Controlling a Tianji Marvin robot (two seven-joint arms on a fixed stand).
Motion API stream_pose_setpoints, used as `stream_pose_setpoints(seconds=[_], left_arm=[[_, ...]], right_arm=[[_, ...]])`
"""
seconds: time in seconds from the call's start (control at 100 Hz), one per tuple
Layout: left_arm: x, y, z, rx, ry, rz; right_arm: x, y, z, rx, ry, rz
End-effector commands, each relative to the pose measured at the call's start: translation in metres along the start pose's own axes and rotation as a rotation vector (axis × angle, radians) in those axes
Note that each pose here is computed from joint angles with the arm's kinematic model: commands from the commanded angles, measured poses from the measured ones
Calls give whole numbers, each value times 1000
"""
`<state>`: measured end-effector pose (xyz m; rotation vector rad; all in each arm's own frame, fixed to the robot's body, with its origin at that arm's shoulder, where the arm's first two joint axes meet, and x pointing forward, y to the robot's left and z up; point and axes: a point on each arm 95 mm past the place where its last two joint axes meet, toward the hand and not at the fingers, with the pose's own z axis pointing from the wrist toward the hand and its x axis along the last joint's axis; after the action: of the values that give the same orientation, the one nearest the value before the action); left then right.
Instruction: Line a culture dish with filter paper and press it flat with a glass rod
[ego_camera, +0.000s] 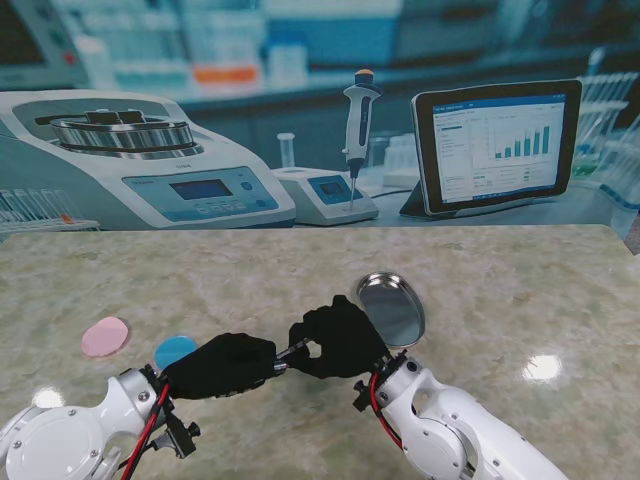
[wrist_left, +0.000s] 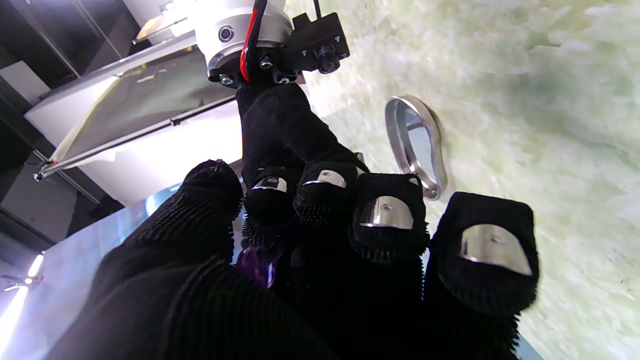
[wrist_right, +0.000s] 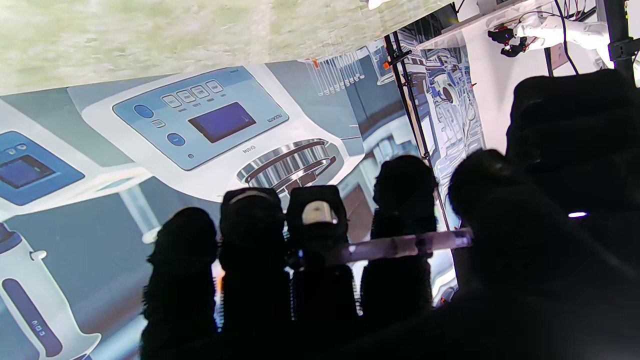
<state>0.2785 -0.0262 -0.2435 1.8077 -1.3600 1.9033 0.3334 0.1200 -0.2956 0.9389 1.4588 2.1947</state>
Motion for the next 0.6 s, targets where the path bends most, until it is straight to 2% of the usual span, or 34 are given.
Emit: stream_pose_setpoints(seconds=[0.0,0.34,0.59], left_arm=[[1,2,-1,-9,-4,-2],[1,3,0,1,2,-26],[2,3,-2,20,15,-44]], right_arm=[[1,-3,0,3,2,10],[2,-5,1,54,29,-18],[2,-5,1,44,34,-37]])
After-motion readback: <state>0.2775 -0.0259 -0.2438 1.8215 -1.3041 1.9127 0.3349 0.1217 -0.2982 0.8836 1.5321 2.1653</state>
